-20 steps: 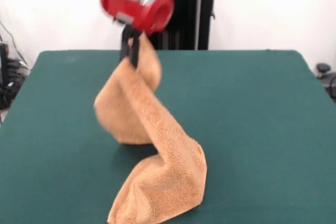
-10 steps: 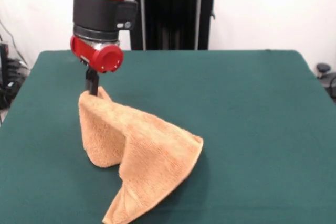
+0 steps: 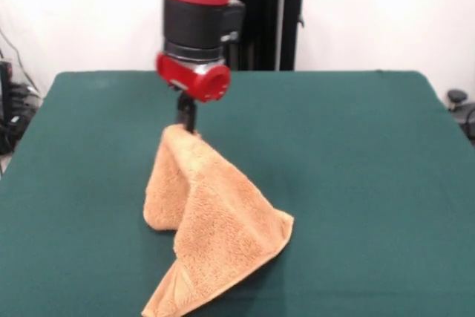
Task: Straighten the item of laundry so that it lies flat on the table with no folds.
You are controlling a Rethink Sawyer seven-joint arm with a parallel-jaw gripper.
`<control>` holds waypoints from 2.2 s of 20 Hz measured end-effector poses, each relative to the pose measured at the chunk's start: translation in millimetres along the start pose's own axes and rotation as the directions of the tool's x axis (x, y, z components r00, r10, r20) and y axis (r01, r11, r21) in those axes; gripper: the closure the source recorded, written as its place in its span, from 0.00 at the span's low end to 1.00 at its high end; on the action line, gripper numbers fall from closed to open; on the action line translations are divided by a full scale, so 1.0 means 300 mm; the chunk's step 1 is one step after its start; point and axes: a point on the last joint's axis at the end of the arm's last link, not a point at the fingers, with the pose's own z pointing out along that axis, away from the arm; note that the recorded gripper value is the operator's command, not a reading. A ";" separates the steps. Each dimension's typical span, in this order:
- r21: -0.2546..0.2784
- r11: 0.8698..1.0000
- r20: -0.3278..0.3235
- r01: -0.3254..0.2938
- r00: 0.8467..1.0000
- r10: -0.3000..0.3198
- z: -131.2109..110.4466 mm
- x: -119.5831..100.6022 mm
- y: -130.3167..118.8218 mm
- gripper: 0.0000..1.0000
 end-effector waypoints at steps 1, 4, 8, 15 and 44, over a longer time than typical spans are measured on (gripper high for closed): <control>0.003 1.000 -0.003 0.008 1.000 -0.007 -0.007 0.018 0.014 1.00; 0.023 0.999 -0.026 0.032 0.999 -0.032 -0.048 0.110 0.086 1.00; 0.040 0.999 -0.059 0.031 0.998 -0.028 -0.088 0.185 0.134 1.00; 0.043 0.997 -0.094 -0.061 0.993 0.065 -0.174 0.279 0.220 1.00; 0.137 0.981 -0.076 -0.140 0.986 0.151 -0.270 0.322 0.303 1.00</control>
